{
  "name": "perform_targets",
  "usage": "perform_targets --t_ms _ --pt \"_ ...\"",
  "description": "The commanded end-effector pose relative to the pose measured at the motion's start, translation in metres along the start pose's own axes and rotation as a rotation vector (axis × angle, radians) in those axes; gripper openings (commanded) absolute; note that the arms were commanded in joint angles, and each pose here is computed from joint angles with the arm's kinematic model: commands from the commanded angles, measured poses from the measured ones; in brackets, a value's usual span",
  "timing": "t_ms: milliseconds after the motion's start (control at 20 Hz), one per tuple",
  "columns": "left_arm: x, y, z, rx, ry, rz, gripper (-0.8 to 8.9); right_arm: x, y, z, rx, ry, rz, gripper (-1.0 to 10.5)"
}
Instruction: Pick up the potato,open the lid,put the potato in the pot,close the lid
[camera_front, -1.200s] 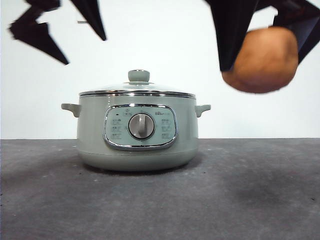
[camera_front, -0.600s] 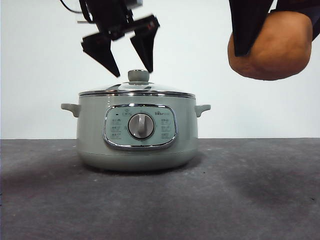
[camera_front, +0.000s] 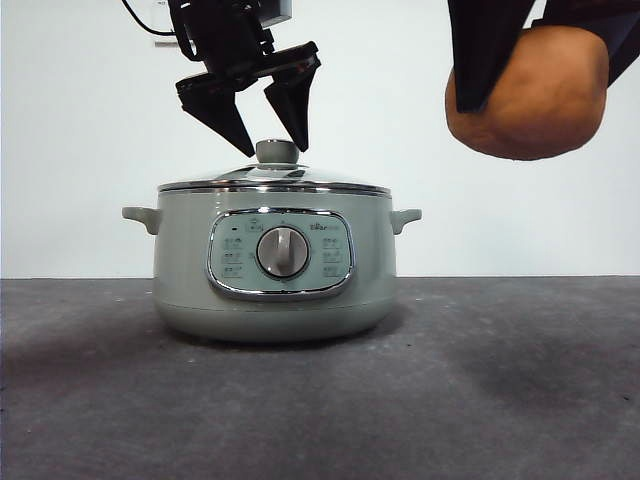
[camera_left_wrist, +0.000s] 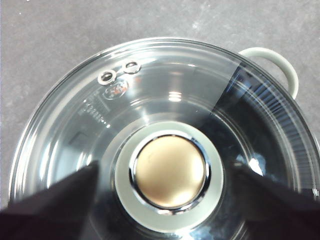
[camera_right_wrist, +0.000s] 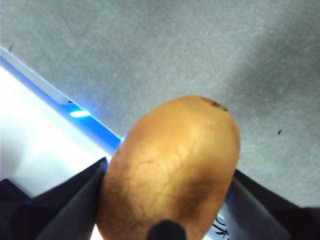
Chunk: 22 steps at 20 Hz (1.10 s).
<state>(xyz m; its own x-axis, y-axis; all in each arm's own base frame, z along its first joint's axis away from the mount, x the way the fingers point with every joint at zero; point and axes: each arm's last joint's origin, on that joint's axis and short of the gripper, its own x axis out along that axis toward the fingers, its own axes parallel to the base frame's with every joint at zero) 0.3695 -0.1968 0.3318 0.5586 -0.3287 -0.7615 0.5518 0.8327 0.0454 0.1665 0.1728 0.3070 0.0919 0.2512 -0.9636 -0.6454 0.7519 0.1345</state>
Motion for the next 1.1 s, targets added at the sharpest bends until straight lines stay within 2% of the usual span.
perform_targets --t_ms 50,400,800,950,1100 --pt "0.007 -0.002 -0.002 -0.004 0.019 -0.002 2.75 0.0 0.0 0.0 -0.012 -0.003 0.001 0.0" --pt "0.014 -0.001 -0.005 -0.006 0.047 -0.014 -0.12 0.0 0.0 0.0 -0.009 -0.003 0.001 0.0" --pt "-0.005 0.001 0.0 0.004 -0.009 -0.002 -0.1 0.0 0.0 0.003 -0.009 -0.039 0.003 0.0" --pt "-0.024 0.001 0.003 0.003 -0.049 0.004 -0.1 -0.001 0.001 0.008 0.042 -0.082 0.01 0.0" --pt "-0.05 0.004 0.006 -0.001 -0.109 0.026 -0.09 -0.001 0.002 0.012 0.059 -0.129 0.019 0.0"
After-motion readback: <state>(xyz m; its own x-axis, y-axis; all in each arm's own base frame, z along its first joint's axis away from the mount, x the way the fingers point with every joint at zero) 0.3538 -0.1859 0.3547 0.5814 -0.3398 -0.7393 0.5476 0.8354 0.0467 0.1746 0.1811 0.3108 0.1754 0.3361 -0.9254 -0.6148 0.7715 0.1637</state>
